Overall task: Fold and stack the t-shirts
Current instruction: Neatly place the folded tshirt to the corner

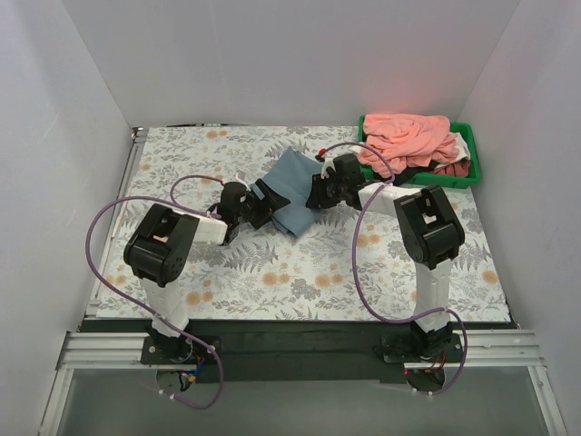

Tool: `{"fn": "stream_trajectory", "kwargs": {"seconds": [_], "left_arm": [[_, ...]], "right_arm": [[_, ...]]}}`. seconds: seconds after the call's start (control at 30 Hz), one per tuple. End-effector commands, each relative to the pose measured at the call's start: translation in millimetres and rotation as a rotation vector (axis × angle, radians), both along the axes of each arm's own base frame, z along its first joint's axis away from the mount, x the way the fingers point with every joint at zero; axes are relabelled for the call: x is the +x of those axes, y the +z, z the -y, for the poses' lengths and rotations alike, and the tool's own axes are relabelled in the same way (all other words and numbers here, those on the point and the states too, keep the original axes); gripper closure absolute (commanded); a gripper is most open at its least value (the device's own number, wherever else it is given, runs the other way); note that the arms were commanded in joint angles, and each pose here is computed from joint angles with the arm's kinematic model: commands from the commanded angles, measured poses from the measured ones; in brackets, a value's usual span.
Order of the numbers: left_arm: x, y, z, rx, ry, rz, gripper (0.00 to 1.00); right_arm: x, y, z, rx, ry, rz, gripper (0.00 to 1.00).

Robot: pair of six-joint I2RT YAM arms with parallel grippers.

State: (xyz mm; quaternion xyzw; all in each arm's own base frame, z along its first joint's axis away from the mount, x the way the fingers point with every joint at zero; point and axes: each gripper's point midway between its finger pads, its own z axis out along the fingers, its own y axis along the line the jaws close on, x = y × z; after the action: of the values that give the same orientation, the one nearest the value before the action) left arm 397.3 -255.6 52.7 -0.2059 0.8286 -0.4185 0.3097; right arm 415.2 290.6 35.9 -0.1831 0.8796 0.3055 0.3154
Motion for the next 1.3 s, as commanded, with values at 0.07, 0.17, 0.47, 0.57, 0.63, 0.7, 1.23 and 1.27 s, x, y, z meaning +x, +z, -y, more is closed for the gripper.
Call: {"fn": "stream_trajectory", "kwargs": {"seconds": [0.07,0.17,0.47,0.57,0.63,0.7,1.23,1.27], "left_arm": [[-26,-56,-5,0.111,-0.022,-0.156,0.42],[-25,-60,-9,0.134,-0.009,-0.155,0.57],[-12,-57,-13,0.221,-0.026,-0.108,1.00],[-1,-35,-17,0.279,-0.045,-0.010,1.00],[4,-28,-25,0.366,-0.074,0.042,1.00],[18,-10,-27,0.447,-0.126,0.131,1.00],[88,1,-127,0.912,-0.360,0.270,1.00],[93,1,-136,0.951,-0.369,0.282,1.00]], "right_arm": [[-14,-3,-3,0.023,0.025,-0.046,0.69],[-15,4,-3,0.026,0.027,-0.030,0.69],[-13,46,4,0.027,0.015,0.078,0.69],[-10,60,12,0.011,-0.001,0.125,0.66],[-7,79,18,0.012,-0.015,0.174,0.58],[-2,101,28,0.005,-0.044,0.233,0.46],[16,177,125,-0.043,-0.267,0.447,0.35],[15,181,129,-0.040,-0.276,0.455,0.35]]}}
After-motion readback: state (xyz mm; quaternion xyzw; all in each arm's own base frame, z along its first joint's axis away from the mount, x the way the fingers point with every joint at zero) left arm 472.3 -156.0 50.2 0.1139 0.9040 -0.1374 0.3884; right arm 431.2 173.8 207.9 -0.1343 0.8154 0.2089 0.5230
